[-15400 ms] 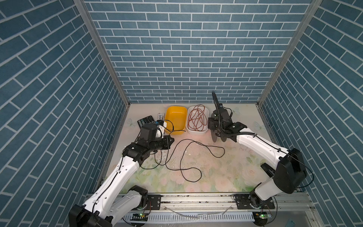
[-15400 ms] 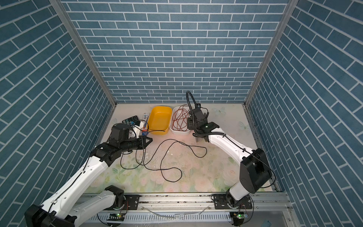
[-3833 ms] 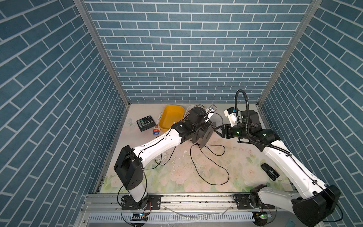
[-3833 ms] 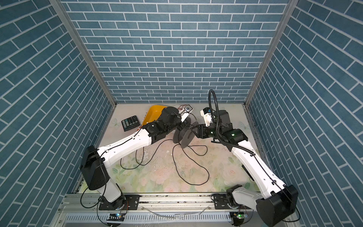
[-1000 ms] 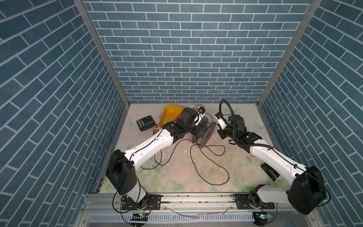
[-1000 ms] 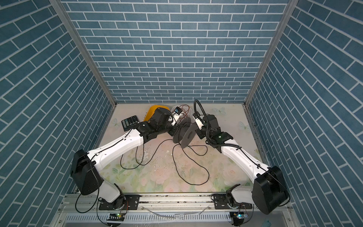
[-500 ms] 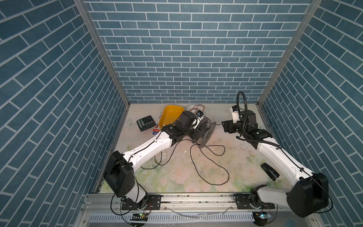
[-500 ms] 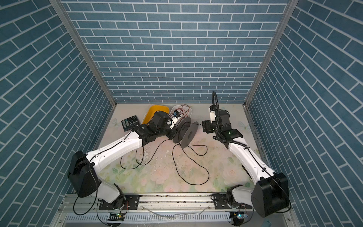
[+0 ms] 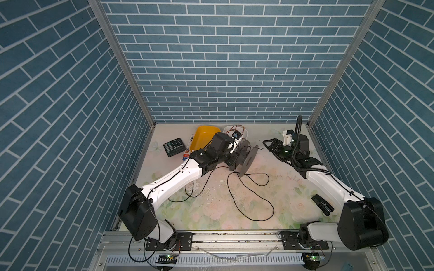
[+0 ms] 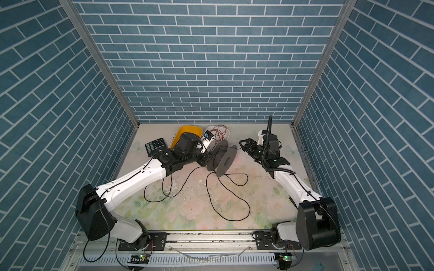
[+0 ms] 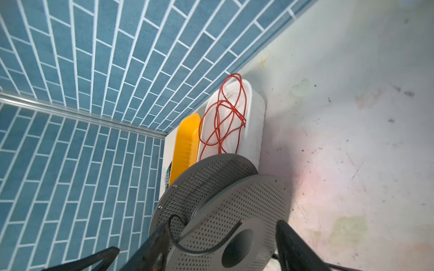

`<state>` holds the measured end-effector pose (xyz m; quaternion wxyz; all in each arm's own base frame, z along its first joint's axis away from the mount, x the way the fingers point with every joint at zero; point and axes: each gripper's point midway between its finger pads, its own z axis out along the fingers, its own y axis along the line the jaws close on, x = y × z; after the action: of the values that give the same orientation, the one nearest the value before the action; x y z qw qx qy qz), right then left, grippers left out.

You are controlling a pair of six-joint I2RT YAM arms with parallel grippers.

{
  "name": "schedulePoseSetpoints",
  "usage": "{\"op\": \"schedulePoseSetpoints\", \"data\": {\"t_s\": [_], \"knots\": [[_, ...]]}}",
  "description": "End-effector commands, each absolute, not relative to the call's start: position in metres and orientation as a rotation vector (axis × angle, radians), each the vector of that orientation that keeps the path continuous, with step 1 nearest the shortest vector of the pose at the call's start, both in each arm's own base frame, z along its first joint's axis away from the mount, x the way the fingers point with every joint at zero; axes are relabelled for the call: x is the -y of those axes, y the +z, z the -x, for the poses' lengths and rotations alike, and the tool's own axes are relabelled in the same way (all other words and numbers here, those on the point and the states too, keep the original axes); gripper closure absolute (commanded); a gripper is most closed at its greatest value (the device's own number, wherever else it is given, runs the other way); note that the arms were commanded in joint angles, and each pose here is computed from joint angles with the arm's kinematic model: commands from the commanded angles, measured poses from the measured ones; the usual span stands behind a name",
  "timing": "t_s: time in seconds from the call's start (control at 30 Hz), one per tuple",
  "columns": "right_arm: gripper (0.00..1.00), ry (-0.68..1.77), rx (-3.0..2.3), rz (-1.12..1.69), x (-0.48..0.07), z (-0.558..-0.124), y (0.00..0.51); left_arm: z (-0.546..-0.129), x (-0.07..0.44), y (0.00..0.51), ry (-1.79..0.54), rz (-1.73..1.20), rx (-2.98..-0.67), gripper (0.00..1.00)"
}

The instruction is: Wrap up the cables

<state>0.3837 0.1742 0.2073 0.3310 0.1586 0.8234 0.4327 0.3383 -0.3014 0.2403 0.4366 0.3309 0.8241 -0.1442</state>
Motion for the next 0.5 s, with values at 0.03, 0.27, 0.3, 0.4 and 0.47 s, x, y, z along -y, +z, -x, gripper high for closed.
{"op": "schedulePoseSetpoints", "data": {"t_s": [0.03, 0.27, 0.3, 0.4, 0.47], "knots": [[0.28, 1.331, -2.083, -0.573, -0.183, -0.39, 0.206, -0.336, 0.297, 0.245, -0.366, -0.808, -2.039, 0.4], [0.31, 1.512, -1.999, -0.661, -0.194, -0.401, 0.199, -0.337, 0.3, 0.245, -0.378, -0.809, -2.038, 0.4], [0.33, 1.535, -1.983, -0.667, -0.196, -0.402, 0.2, -0.336, 0.301, 0.245, -0.381, -0.81, -2.038, 0.4], [0.37, 1.573, -1.956, -0.693, -0.197, -0.404, 0.2, -0.336, 0.301, 0.244, -0.38, -0.814, -2.04, 0.4], [0.39, 1.591, -1.945, -0.709, -0.199, -0.401, 0.201, -0.337, 0.301, 0.244, -0.38, -0.813, -2.04, 0.4]]}}
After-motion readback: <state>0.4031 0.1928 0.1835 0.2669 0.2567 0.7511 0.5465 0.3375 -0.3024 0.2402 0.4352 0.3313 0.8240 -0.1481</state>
